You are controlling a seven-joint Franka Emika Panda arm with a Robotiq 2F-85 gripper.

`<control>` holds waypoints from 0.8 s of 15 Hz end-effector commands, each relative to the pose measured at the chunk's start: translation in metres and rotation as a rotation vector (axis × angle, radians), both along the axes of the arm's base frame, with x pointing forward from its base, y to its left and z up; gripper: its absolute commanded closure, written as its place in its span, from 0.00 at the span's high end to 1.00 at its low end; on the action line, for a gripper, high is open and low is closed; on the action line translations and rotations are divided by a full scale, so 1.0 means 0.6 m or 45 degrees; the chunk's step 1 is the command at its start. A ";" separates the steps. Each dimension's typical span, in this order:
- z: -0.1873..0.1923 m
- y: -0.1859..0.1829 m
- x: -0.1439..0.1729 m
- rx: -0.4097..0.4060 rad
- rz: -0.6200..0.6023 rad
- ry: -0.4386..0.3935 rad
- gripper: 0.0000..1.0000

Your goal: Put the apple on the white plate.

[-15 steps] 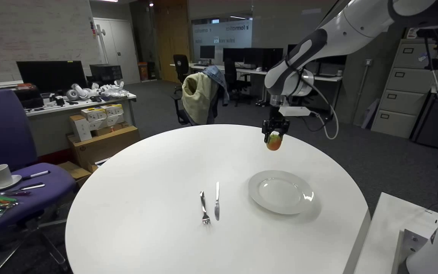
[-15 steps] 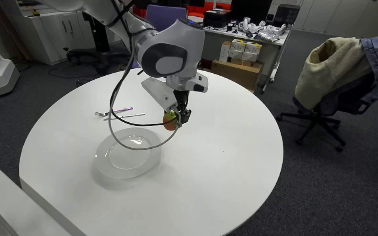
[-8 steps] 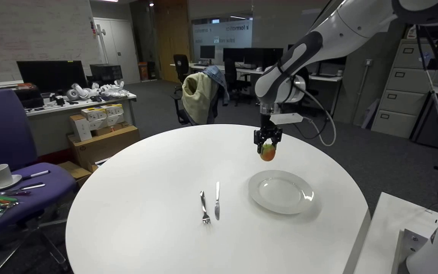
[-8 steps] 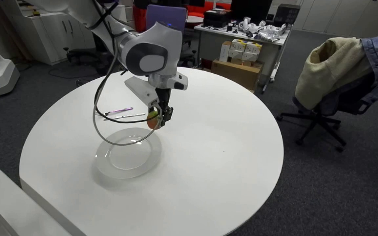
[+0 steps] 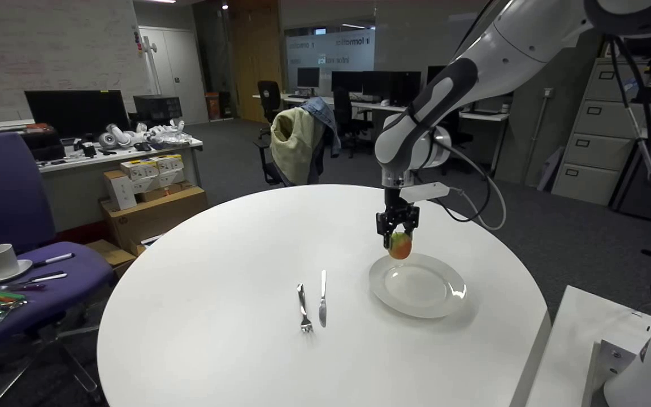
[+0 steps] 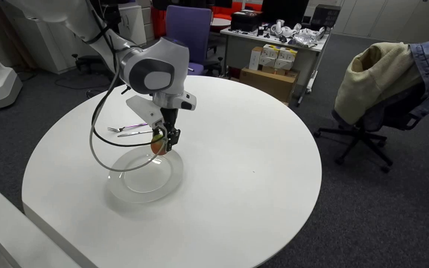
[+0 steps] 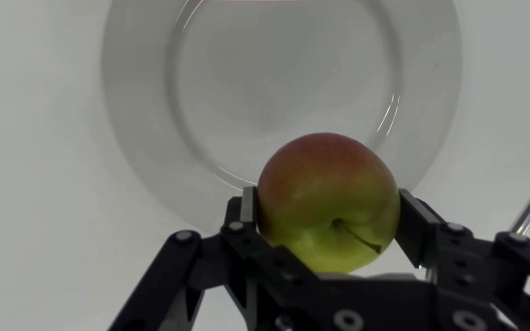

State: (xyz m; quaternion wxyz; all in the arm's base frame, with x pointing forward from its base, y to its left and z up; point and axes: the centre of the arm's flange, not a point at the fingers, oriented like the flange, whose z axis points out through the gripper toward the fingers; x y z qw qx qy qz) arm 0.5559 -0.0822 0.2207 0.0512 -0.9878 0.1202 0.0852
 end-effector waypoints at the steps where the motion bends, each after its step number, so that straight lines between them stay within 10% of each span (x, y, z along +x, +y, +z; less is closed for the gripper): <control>1: 0.001 0.033 -0.030 -0.027 0.038 -0.021 0.49; 12: 0.009 0.013 -0.094 -0.070 0.001 -0.241 0.49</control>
